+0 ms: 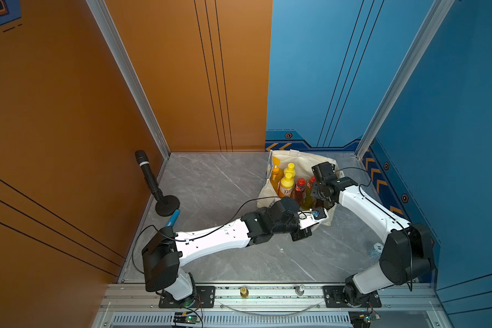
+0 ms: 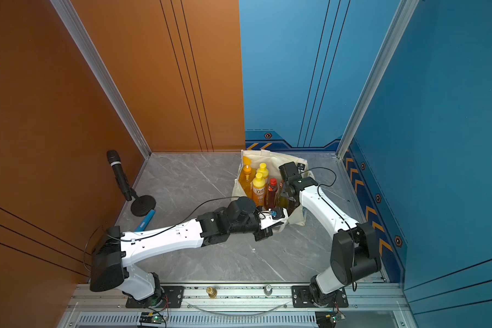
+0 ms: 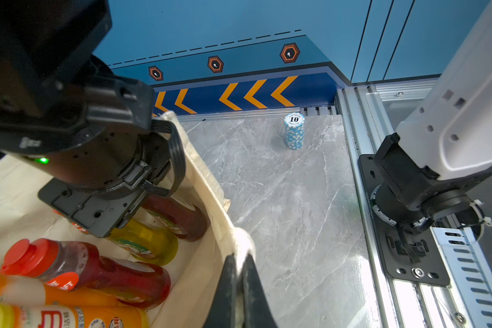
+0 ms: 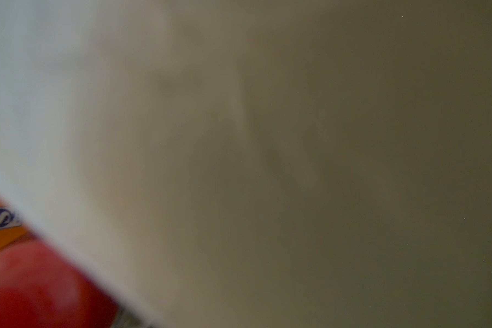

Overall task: Pack dish soap into the shopping bag
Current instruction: Place the bottle of dish soap in the shopping bag.

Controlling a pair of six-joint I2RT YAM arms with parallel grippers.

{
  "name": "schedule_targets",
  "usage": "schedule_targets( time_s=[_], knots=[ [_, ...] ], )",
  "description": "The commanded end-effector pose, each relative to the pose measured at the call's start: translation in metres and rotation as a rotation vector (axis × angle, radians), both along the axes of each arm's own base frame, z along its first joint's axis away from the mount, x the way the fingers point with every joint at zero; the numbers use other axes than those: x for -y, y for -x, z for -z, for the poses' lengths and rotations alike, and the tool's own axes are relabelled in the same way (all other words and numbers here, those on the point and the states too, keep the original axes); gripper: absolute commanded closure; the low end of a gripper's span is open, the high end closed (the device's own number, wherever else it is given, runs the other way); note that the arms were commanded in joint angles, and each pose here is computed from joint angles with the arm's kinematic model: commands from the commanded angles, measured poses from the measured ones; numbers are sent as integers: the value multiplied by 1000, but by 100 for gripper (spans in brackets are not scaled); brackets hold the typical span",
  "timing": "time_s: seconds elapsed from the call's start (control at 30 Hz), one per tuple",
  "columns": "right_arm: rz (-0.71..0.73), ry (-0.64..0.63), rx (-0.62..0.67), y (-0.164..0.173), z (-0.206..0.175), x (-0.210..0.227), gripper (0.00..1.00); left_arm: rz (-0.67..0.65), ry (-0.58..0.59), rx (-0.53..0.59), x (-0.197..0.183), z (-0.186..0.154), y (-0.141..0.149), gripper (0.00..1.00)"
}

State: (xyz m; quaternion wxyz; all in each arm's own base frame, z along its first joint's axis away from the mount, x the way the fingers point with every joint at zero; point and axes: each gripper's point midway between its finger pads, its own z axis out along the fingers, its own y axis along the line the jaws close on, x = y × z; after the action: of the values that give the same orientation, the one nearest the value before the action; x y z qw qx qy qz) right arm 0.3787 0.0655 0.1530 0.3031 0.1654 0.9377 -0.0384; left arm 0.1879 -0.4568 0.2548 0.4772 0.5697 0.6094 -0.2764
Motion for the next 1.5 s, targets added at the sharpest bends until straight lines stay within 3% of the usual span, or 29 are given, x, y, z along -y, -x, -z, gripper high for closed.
schedule_targets(
  time_s=[0.0,0.2,0.43,0.6,0.77,1.1,1.47],
  knots=[
    [9,11,19,-8,-4,5,92,40,155,26,-2,-55,20,100],
    [5,32,-11,-5,-1,8,85,51,186,29,-4,-67,23,100],
    [-39,23,24,-4,-25,-7,58,32,129,-2,1,-37,19,100],
    [-57,50,65,-2,-53,-12,47,18,91,-19,1,-21,15,97],
    [-55,54,98,2,-68,-13,40,5,67,-27,3,-10,12,96],
    [-69,35,145,11,-94,-16,39,-1,64,-30,4,-8,10,96],
    [-165,-75,227,32,-144,-33,29,-21,104,-20,3,-28,6,90]
  ],
)
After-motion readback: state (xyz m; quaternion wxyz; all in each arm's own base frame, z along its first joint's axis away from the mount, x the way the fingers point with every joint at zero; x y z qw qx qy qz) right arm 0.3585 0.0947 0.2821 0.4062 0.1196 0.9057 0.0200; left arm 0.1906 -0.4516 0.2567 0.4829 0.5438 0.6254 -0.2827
